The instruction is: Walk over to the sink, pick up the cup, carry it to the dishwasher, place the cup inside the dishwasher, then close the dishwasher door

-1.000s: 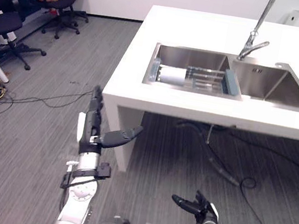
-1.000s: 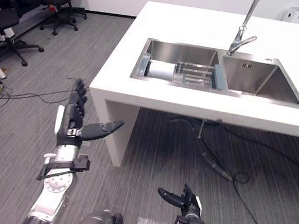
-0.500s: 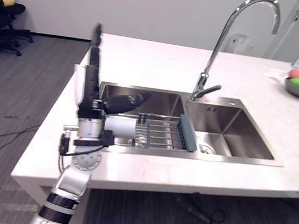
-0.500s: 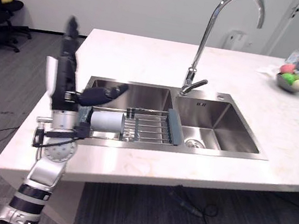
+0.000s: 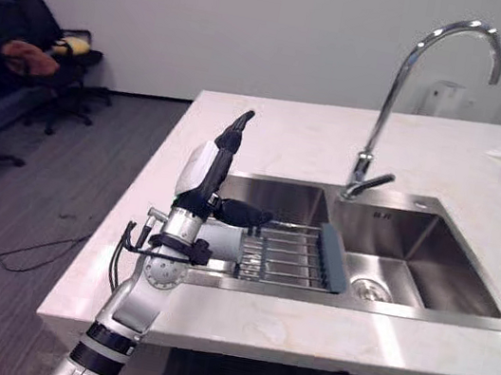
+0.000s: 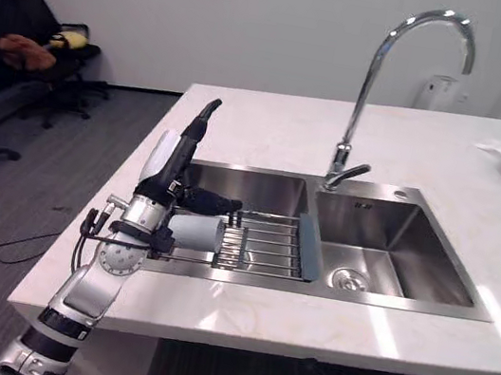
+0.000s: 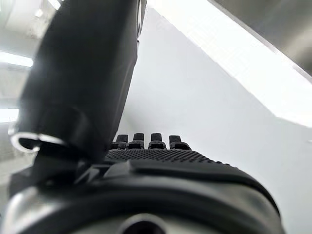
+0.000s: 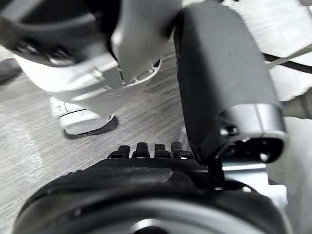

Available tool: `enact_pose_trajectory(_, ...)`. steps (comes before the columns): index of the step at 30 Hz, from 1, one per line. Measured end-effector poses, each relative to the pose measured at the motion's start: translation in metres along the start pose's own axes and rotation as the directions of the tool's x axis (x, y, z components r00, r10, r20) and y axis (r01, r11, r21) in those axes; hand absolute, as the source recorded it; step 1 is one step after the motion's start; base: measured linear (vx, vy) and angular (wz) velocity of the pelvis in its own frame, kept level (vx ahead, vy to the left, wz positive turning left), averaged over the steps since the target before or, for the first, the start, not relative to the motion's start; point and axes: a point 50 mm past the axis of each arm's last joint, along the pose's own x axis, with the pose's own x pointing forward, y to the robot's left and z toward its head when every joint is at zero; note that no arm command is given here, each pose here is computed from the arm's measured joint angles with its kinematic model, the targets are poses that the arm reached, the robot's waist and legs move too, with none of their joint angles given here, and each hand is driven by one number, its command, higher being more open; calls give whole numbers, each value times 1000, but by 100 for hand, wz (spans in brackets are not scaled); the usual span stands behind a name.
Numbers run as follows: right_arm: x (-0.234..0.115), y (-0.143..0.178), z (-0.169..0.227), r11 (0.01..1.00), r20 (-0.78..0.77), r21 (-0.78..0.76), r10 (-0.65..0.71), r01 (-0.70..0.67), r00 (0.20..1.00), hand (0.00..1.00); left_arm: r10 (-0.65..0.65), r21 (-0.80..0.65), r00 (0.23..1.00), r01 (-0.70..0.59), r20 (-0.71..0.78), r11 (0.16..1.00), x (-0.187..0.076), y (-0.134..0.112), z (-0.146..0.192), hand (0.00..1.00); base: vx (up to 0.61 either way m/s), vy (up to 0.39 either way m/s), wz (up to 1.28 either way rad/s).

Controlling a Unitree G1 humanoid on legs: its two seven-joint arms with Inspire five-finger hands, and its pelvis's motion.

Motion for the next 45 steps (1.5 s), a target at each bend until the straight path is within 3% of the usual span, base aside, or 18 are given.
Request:
enact_pose_trajectory(6,2,7,-2,1000,13,12,10,-10,1000,100,-142,194,989,148,-47,970,2,11,-15,100,9,22,-5)
enact_pose_trajectory(17,3,12,0,1000,17,-16,15,-14,1000,100,-368,332,912,410,-182,850,-6,3,-41,100,-65,54,-4)
enact_pose_trajectory(27,5,18,8,997,25,-70,27,-25,999,100,-355,326,895,432,-269,841,-10,-1,-60,100,9,46,-12)
enact_pose_trajectory(35,6,18,9,997,23,-79,24,-22,999,100,-279,325,915,368,-290,871,-12,-6,-69,100,7,15,-1)
enact_pose_trajectory(45,7,22,17,987,32,-154,43,-38,999,100,-291,380,883,428,-368,820,-21,-22,-83,100,-59,-26,-3)
